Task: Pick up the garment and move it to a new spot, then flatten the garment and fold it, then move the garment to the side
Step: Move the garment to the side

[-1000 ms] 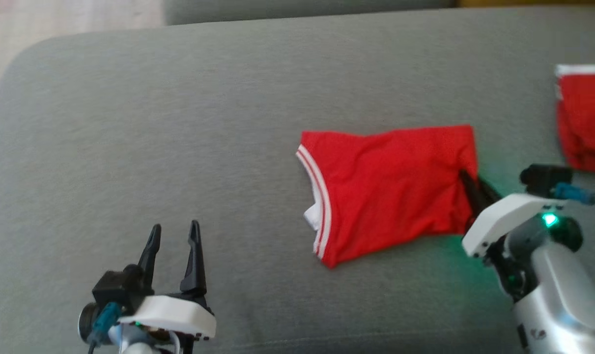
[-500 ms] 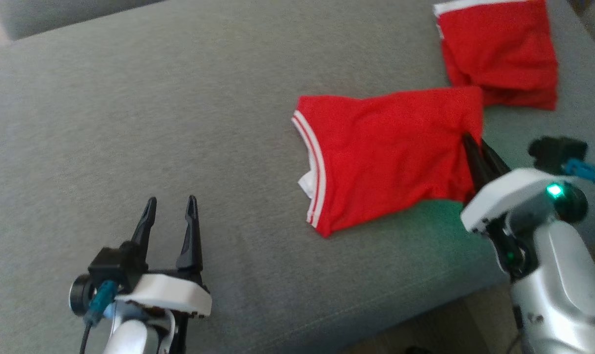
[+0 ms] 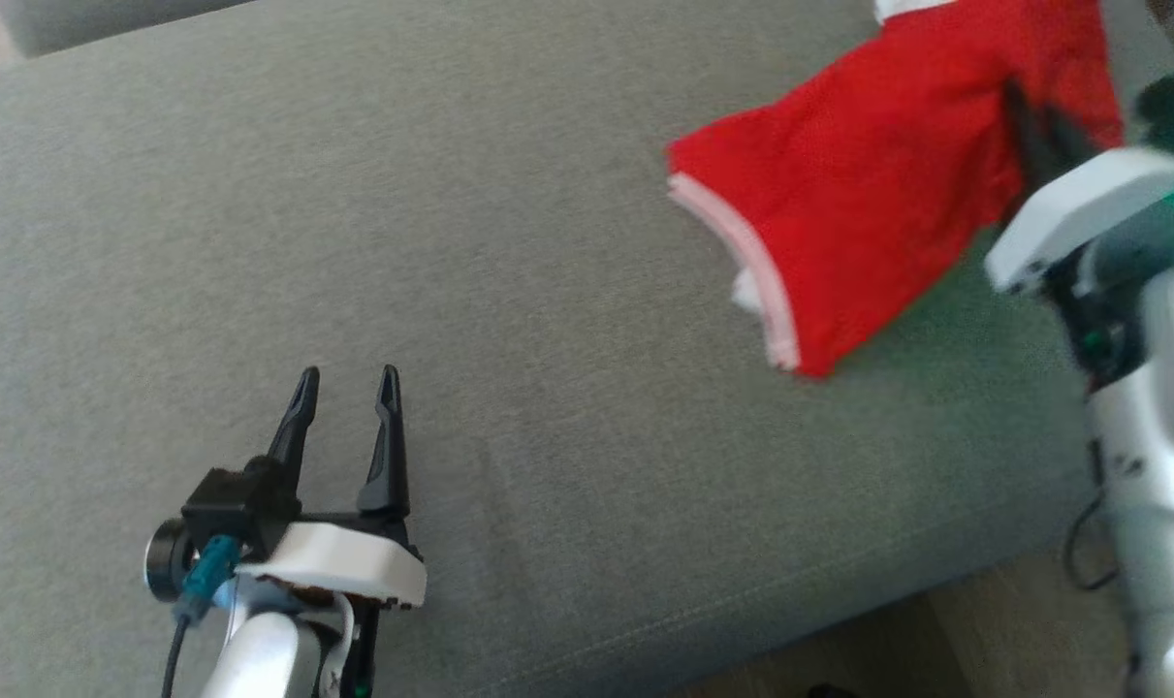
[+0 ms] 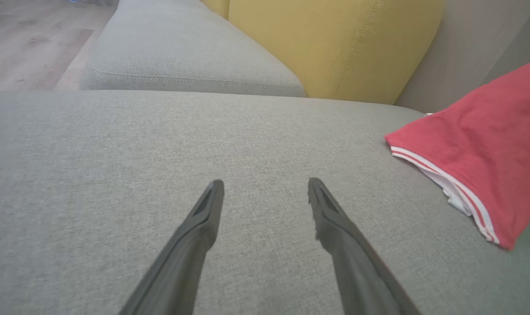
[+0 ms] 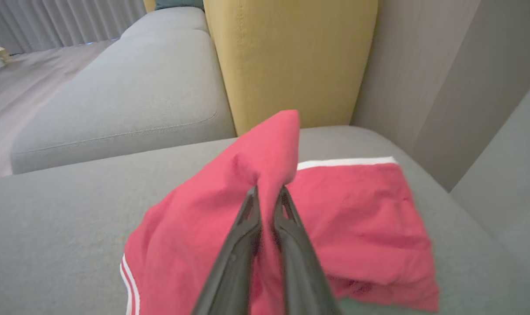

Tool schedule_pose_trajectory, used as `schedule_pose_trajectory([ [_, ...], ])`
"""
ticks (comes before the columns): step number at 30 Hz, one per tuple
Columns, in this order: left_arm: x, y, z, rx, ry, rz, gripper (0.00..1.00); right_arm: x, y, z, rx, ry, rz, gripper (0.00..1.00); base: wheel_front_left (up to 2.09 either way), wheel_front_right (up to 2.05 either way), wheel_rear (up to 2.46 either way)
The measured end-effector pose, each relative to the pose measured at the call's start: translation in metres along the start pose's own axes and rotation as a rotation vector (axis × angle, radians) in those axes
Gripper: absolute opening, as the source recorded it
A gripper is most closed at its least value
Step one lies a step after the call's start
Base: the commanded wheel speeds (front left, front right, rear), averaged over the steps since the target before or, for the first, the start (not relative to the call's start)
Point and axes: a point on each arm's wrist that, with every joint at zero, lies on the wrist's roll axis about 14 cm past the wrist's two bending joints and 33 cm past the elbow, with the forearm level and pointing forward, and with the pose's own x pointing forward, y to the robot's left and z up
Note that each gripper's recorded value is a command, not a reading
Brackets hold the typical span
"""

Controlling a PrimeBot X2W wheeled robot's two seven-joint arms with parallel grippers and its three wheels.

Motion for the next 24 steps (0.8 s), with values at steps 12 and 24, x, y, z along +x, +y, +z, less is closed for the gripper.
schedule_pose_trajectory([
  [12, -0.017, 0.025, 0.004, -0.003, -0.011, 0.089, 1.00, 0.029, -0.044, 0.049, -0.107, -0.040, -0.113, 0.00, 0.00, 0.00, 0.00],
  [24, -0.015, 0.040, 0.003, -0.010, -0.013, 0.123, 1.00, 0.048, -0.088, 0.052, -0.249, 0.010, -0.244, 0.00, 0.00, 0.00, 0.00],
])
